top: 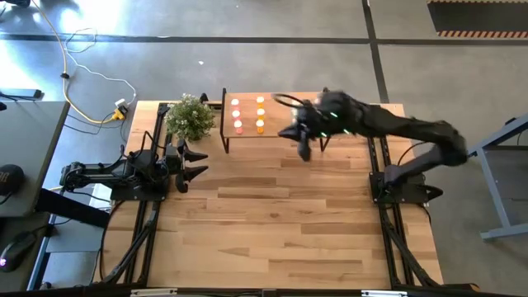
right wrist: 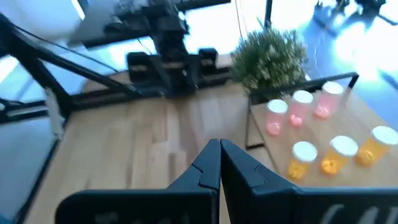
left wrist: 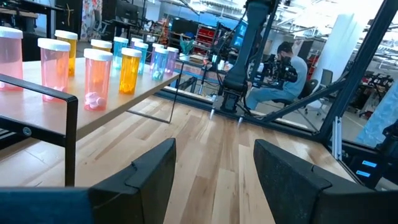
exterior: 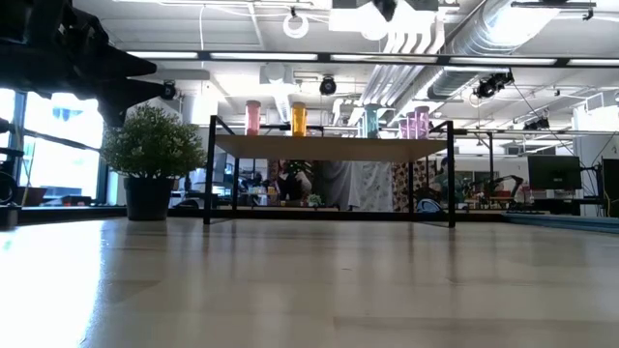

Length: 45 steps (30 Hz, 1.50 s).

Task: Pick and place medicine bottles onto shelf by color
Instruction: Return to home position

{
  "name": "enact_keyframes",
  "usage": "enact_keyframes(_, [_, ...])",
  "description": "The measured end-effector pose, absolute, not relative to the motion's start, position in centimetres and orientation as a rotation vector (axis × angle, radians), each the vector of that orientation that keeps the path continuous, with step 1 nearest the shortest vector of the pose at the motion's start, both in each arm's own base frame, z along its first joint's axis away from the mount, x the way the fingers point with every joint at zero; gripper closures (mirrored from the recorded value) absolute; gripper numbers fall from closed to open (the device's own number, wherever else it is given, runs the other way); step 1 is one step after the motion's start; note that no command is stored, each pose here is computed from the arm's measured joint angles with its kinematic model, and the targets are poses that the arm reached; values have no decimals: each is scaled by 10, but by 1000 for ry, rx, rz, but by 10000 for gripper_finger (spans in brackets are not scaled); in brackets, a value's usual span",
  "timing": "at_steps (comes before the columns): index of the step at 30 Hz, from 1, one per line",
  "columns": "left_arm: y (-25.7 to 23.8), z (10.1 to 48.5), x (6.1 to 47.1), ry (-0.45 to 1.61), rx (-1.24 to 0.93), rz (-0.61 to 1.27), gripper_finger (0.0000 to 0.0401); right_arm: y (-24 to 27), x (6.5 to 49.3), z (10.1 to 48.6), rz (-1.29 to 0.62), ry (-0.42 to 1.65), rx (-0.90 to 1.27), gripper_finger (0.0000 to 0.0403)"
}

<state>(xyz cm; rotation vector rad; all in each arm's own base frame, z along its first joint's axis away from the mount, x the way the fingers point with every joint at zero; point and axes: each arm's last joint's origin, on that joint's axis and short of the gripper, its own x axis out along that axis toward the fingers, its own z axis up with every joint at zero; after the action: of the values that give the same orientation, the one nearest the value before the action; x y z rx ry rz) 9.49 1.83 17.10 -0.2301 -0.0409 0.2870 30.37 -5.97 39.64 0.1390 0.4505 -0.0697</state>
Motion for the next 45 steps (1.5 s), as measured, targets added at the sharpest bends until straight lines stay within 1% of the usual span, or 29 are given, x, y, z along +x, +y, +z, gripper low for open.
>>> enact_keyframes(3, [18,171,95,-41,-230,287,194,-39,272,391,-65,377,120,403])
enact_keyframes(7, [18,171,95,-41,-230,287,194,-20,230,374,-70,314,94,403])
enact_keyframes(14, [18,171,95,-41,-230,287,194,-4,178,328,-6,180,105,403])
enact_keyframes(17, [18,171,95,-41,-230,287,194,-1,163,303,5,169,111,403])
enact_keyframes(22, [18,171,95,-41,-230,287,194,-1,143,265,-13,115,149,403])
enact_keyframes(29, [18,171,95,-41,-230,287,194,-1,122,227,-28,41,180,403])
enact_keyframes(37, [18,171,95,-41,-230,287,194,-2,101,205,-45,-64,203,403])
enact_keyframes(45, [18,171,95,-41,-230,286,194,-3,96,177,-74,-90,253,403])
